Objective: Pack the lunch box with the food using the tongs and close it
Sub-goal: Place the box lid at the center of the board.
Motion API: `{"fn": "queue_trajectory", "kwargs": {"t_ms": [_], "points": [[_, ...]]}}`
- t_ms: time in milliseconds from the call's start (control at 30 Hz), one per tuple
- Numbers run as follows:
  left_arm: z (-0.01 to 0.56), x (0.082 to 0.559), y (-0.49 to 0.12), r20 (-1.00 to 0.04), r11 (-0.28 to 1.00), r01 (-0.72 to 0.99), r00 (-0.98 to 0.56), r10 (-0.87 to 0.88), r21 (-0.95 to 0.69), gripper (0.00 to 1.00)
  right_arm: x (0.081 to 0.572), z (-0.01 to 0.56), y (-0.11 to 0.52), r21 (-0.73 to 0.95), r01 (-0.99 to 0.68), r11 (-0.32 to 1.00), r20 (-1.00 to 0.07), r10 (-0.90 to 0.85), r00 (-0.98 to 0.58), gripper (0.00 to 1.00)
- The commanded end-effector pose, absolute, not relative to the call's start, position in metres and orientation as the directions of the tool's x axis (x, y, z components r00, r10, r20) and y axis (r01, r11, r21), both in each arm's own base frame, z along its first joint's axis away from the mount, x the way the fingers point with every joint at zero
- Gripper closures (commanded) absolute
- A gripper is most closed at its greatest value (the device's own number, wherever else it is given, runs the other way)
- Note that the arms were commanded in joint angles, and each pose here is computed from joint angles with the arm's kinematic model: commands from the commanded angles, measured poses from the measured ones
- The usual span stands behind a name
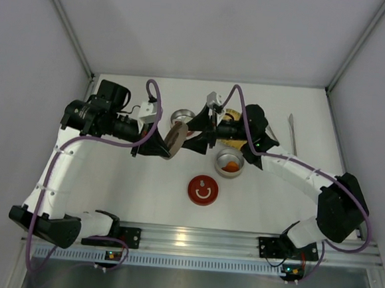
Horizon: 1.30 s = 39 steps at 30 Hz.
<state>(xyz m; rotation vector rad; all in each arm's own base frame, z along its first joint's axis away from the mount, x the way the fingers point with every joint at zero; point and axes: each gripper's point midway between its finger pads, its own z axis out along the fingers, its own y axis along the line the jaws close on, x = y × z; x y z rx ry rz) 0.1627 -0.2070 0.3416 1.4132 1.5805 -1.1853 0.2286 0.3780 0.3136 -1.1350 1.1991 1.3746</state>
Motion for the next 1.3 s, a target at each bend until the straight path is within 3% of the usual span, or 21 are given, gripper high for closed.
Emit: {"fn": "queue_trajectory", "kwargs": {"t_ms": [0, 233, 367, 433, 500, 533, 567, 633, 867, 1133, 1267], "points": [[0.345, 0.131, -0.203, -0.912, -0.062, 0.962, -0.231, 0.338, -0.267, 1.0, 0.215, 0.345, 0.387, -0.017, -0.991, -0.132, -0.989, 0.151, -0.003, 0.39], [0.347, 0.132, -0.205, -0.912, -0.06, 0.957, -0.25, 0.326, -0.284, 1.0, 0.215, 0.343, 0.385, -0.008, -0.994, -0.112, -0.992, 0.129, -0.006, 0.7], [0.347, 0.137, -0.207, -0.908, -0.036, 0.954, -0.273, 0.317, -0.299, 1.0, 0.208, 0.346, 0.381, 0.007, -0.993, -0.122, -0.993, 0.12, -0.022, 0.96], [0.348, 0.141, -0.209, -0.912, -0.025, 0.954, -0.277, 0.301, -0.298, 1.0, 0.202, 0.351, 0.376, 0.006, -0.991, -0.136, -0.992, 0.121, -0.023, 0.99], [0.351, 0.143, -0.208, -0.919, -0.021, 0.958, -0.268, 0.289, -0.286, 1.0, 0.198, 0.352, 0.373, 0.013, -0.989, -0.145, -0.993, 0.115, -0.03, 0.91], [0.351, 0.143, -0.208, -0.919, -0.017, 0.959, -0.266, 0.29, -0.283, 1.0, 0.196, 0.351, 0.371, 0.022, -0.989, -0.147, -0.994, 0.102, -0.037, 0.82], [0.351, 0.144, -0.208, -0.92, -0.013, 0.96, -0.263, 0.291, -0.279, 1.0, 0.196, 0.348, 0.37, 0.008, -0.99, -0.143, -0.995, 0.096, -0.022, 0.65], [0.351, 0.148, -0.205, -0.924, 0.012, 0.972, -0.229, 0.306, -0.236, 1.0, 0.196, 0.342, 0.368, -0.013, -0.991, -0.135, -0.997, 0.076, 0.002, 0.55], [0.348, 0.181, -0.186, -0.921, 0.199, 0.977, -0.004, 0.389, 0.08, 1.0, 0.208, 0.308, 0.363, -0.091, -0.992, -0.09, -0.995, -0.042, 0.095, 0.53], [0.344, 0.174, -0.194, -0.933, 0.138, 0.99, -0.028, 0.359, 0.023, 1.0, 0.209, 0.318, 0.367, -0.125, -0.987, -0.099, -0.992, -0.02, 0.128, 0.47], [0.344, 0.174, -0.196, -0.936, 0.123, 0.992, -0.027, 0.352, 0.017, 1.0, 0.213, 0.327, 0.37, -0.14, -0.985, -0.098, -0.99, 0.0, 0.141, 0.4]]}}
